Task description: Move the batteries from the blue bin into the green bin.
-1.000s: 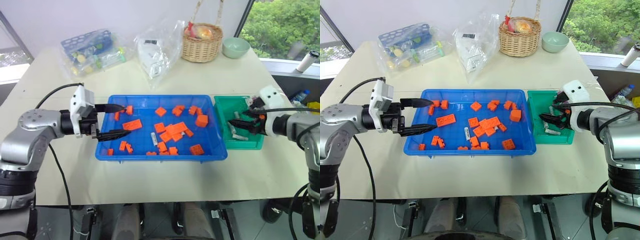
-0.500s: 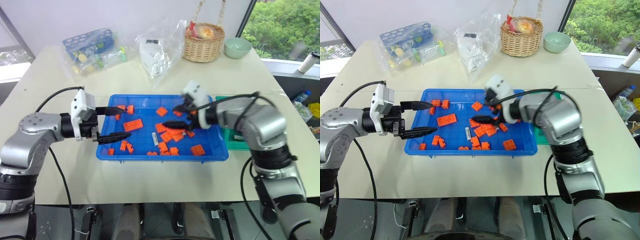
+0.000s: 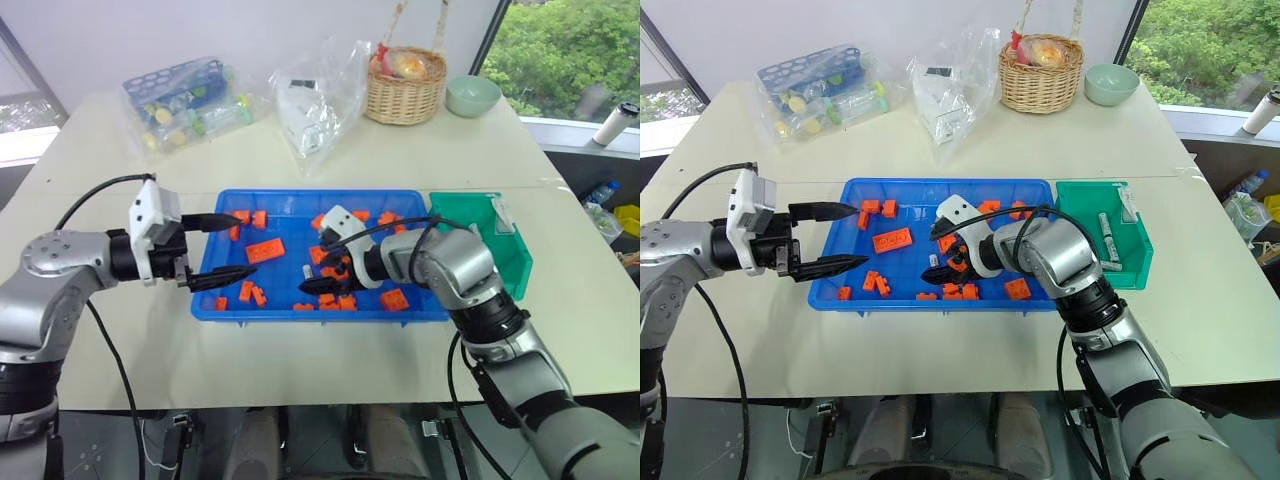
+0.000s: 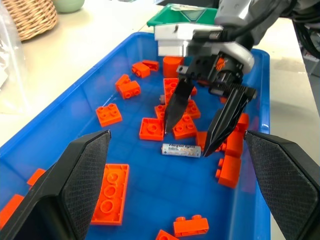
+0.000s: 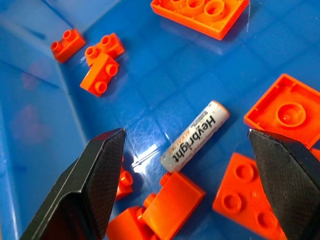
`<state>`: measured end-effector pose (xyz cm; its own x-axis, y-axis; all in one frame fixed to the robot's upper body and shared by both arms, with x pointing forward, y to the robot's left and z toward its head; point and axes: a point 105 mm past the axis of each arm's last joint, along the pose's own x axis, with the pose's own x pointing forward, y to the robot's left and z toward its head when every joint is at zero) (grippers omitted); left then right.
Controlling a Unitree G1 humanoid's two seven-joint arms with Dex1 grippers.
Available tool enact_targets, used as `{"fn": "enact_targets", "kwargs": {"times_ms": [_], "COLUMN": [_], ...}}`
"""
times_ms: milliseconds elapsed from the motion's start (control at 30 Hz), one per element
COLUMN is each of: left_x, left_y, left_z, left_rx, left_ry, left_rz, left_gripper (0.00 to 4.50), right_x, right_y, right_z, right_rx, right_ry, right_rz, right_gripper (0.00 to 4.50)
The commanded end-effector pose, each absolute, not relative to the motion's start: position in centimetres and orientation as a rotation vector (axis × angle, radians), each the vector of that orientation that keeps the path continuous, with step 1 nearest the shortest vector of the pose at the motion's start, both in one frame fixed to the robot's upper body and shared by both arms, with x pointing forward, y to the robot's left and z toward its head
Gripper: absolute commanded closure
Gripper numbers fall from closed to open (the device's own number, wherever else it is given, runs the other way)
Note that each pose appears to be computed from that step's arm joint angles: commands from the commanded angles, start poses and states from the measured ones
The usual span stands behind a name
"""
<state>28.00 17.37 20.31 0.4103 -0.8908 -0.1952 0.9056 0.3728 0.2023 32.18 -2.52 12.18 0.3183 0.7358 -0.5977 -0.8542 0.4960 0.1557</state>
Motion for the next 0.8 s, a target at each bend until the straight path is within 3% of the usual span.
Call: {"fn": "enact_targets", "kwargs": {"times_ms": [33,133,233,433,467,600,700,800], "left_x": [27.8,27.9,28.1,28.4,28.4,28.6,28.8,29.0], "left_y": [17.4,17.3,17.4,17.5,17.4,17.3,17.1,16.9], "left_z": [21.6,21.7,21.9,22.1,22.2,22.1,22.0,21.9], "left_rx": [0.333,0.335,0.339,0.343,0.343,0.341,0.334,0.326], "left_ry": [0.014,0.01,0.007,0.005,0.005,0.005,0.007,0.006], "left_rz": [-1.145,-1.146,-1.147,-1.15,-1.153,-1.163,-1.172,-1.181], "left_gripper": [0.0,0.0,0.0,0.0,0.0,0.0,0.0,0.0], "right_x": [32.3,32.6,32.4,32.5,32.5,32.6,33.2,34.4], "right_y": [-1.5,-1.1,-0.9,-0.9,-0.9,-0.6,-1.5,-4.9], "right_z": [11.6,10.9,10.5,10.9,11.3,13.9,19.0,23.0], "right_rx": [-0.256,-0.281,-0.298,-0.304,-0.303,-0.255,-0.116,-0.006], "right_ry": [0.66,0.659,0.659,0.632,0.619,0.552,0.437,0.351], "right_rz": [1.073,1.074,1.089,1.093,1.097,1.119,1.119,1.013], "right_gripper": [0.49,0.49,1.27,4.27,4.44,4.44,4.44,4.44]}}
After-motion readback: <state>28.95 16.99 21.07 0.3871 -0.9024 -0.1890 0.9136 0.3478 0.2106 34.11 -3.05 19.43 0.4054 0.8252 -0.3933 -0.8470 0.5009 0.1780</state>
